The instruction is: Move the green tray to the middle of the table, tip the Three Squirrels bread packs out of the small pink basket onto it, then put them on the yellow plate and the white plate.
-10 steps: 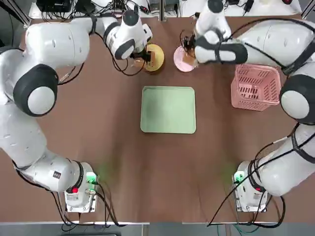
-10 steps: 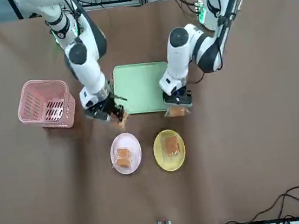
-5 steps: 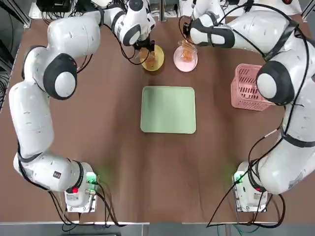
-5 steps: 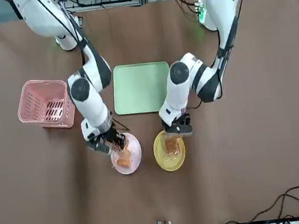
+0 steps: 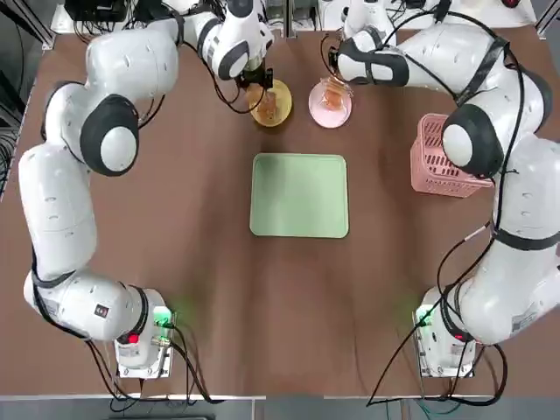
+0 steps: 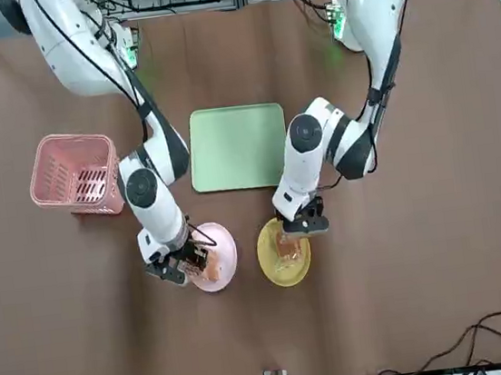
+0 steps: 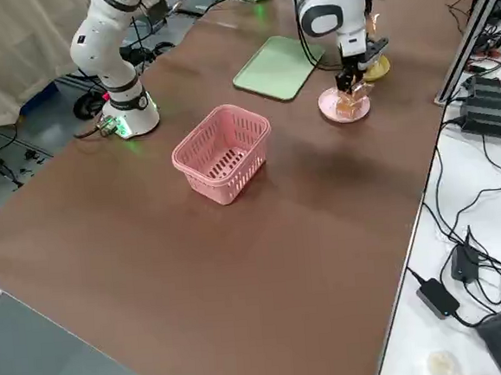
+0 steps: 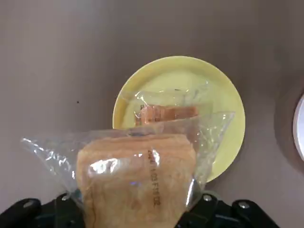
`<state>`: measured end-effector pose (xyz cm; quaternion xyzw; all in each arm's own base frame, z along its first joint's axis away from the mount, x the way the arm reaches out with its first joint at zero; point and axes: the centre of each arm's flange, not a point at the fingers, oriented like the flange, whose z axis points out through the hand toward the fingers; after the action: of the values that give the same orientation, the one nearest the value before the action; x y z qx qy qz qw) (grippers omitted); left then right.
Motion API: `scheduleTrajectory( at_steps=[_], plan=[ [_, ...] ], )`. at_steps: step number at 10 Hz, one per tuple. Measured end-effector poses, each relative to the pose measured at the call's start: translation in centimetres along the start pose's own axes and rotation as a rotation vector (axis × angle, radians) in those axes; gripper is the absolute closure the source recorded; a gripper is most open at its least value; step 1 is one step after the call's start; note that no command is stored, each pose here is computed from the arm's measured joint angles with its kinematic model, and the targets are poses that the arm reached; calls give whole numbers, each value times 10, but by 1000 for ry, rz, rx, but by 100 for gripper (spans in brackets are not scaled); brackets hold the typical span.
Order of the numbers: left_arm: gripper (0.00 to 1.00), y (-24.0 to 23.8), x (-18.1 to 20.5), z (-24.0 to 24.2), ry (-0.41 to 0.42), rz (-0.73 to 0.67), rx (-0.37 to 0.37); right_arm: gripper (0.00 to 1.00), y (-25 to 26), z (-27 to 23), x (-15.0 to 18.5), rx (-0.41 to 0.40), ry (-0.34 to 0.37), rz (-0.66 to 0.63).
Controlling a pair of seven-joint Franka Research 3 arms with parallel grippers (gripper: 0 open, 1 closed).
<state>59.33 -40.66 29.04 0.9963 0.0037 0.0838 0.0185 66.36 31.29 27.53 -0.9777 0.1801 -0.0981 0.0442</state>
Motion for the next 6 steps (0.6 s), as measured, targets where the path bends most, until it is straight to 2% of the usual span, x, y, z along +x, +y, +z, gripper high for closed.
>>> scheduleTrajectory(
  at_steps=[3,6],
  plan=[
    [24,5,0,17,-17,-94,-1,51,-9,5,-10,0,-8,-17],
    [24,9,0,16,-18,-111,1,51,-11,6,-13,0,-10,-21]
  ],
)
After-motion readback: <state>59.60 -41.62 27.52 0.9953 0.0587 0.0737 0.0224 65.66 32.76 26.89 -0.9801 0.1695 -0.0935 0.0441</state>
